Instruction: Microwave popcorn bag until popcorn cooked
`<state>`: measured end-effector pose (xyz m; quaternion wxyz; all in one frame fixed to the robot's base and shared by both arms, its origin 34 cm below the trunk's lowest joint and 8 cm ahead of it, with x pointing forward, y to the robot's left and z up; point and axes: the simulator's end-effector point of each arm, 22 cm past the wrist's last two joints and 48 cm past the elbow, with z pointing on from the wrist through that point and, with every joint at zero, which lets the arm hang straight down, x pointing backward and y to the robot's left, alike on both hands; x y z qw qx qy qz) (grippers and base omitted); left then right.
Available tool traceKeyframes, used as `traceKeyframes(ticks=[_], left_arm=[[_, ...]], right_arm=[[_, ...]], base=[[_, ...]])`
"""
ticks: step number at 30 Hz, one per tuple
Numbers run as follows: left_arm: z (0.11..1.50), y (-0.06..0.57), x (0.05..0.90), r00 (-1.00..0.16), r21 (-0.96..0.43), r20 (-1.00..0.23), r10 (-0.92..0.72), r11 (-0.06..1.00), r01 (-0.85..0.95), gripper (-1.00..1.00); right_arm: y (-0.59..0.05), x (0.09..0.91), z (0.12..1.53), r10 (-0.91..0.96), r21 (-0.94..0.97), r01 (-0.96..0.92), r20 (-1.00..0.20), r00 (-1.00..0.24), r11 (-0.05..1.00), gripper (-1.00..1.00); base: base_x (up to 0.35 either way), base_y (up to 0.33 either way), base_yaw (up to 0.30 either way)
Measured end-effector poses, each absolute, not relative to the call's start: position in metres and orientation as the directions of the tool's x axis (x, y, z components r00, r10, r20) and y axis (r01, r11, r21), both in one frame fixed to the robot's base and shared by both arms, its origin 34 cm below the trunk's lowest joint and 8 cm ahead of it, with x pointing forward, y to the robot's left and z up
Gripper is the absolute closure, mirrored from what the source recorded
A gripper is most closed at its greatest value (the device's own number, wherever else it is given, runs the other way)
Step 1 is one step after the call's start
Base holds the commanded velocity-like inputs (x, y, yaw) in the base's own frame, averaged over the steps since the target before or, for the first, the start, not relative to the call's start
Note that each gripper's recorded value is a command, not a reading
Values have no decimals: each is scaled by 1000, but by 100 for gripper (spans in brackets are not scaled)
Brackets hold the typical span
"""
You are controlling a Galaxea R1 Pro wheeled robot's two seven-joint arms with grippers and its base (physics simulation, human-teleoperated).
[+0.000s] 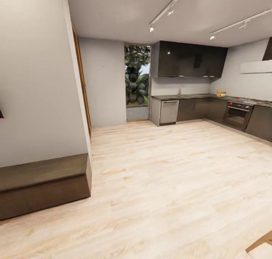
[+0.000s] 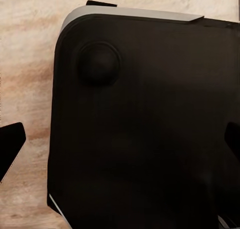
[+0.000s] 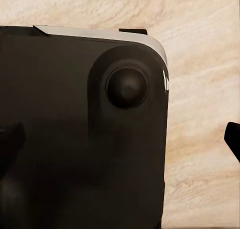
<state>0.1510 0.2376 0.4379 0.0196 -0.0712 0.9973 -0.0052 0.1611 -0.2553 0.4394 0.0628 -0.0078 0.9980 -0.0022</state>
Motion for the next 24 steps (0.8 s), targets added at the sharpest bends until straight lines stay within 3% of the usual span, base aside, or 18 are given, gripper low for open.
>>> traceKeyframes(ticks=[24], left_arm=[[438,239,151,-989,-11,-39,-142,990,-142,-100]], right_arm=[[-255,160,439,-14,-3,-14,-123,-992,1000,-100]], base=[[0,0,-258]])
